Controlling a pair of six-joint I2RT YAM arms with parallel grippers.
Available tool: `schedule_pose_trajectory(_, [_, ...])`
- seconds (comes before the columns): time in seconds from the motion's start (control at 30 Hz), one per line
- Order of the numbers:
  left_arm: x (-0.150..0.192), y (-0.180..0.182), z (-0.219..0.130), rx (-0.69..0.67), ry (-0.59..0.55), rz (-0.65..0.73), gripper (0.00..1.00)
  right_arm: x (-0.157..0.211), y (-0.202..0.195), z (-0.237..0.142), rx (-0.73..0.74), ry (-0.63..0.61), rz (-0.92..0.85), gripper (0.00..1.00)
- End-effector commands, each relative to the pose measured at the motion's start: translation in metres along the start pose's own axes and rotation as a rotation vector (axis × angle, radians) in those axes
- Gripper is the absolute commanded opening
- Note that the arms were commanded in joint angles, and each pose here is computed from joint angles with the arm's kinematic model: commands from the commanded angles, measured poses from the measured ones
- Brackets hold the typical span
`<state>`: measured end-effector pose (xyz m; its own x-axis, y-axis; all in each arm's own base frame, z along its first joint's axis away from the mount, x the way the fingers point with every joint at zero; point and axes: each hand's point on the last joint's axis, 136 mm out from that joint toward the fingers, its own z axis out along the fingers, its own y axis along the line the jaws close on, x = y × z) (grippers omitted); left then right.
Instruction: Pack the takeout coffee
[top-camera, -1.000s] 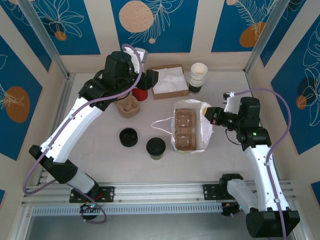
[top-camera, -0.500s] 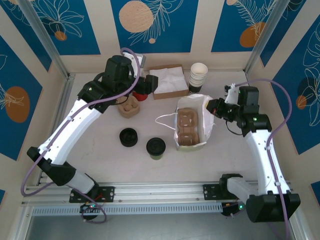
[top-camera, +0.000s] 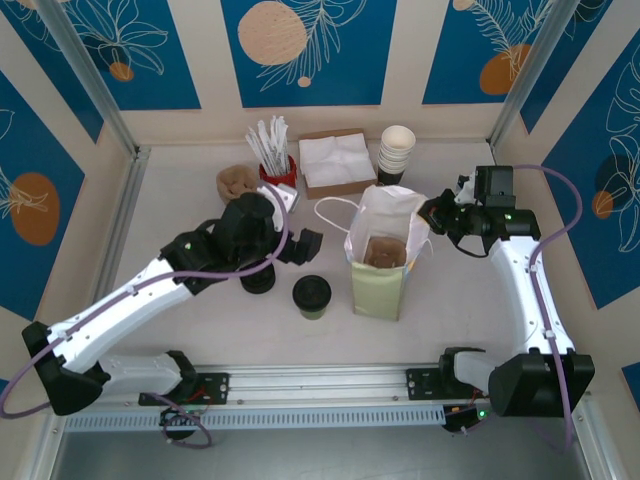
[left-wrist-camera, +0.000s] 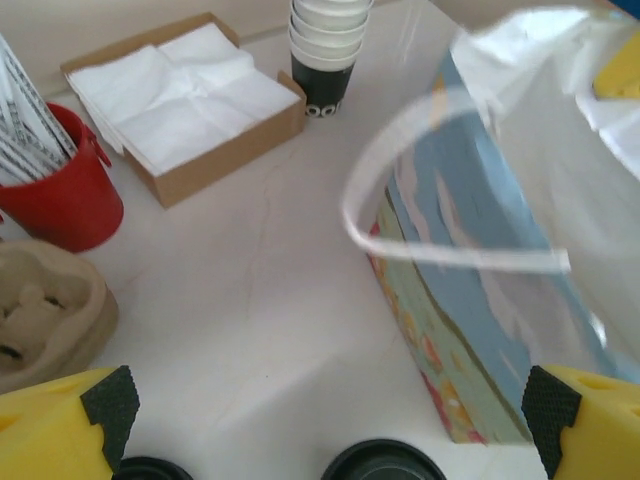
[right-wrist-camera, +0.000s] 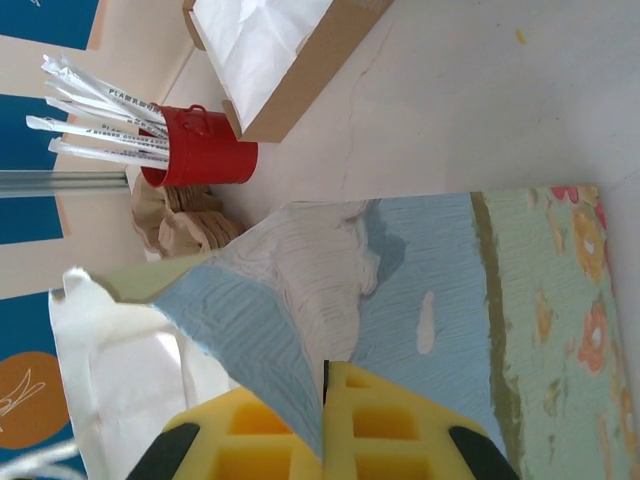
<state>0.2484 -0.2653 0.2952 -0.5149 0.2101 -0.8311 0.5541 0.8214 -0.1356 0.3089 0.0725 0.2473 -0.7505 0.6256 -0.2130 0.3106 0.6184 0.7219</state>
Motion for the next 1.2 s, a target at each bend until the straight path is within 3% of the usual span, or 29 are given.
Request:
schedule_pose_trajectory(0.0, [0.015, -0.008, -0.001, -0.009, -0.011, -0.035, 1.0, -0.002, -0.006, 0.004, -0.005, 0.002, 0.05, 0.0])
schedule_pose_trajectory(0.27, [0.078, -0.038, 0.017, -0.022, 0.146, -0.036, 0.95, 0.002, -0.014, 0.01, -0.02, 0.017, 0.073, 0.0])
schedule_pose_trajectory(0.6, [0.133, -0.04, 0.041, -0.129, 0.282, -0.084, 0.96, 0.003, -0.014, 0.007, -0.017, 0.016, 0.058, 0.0])
schedule_pose_trajectory(1.17, [0.156, -0.032, 0.055, -0.285, 0.337, -0.102, 0.9, 0.001, -0.014, 0.006, -0.013, 0.007, 0.044, 0.0])
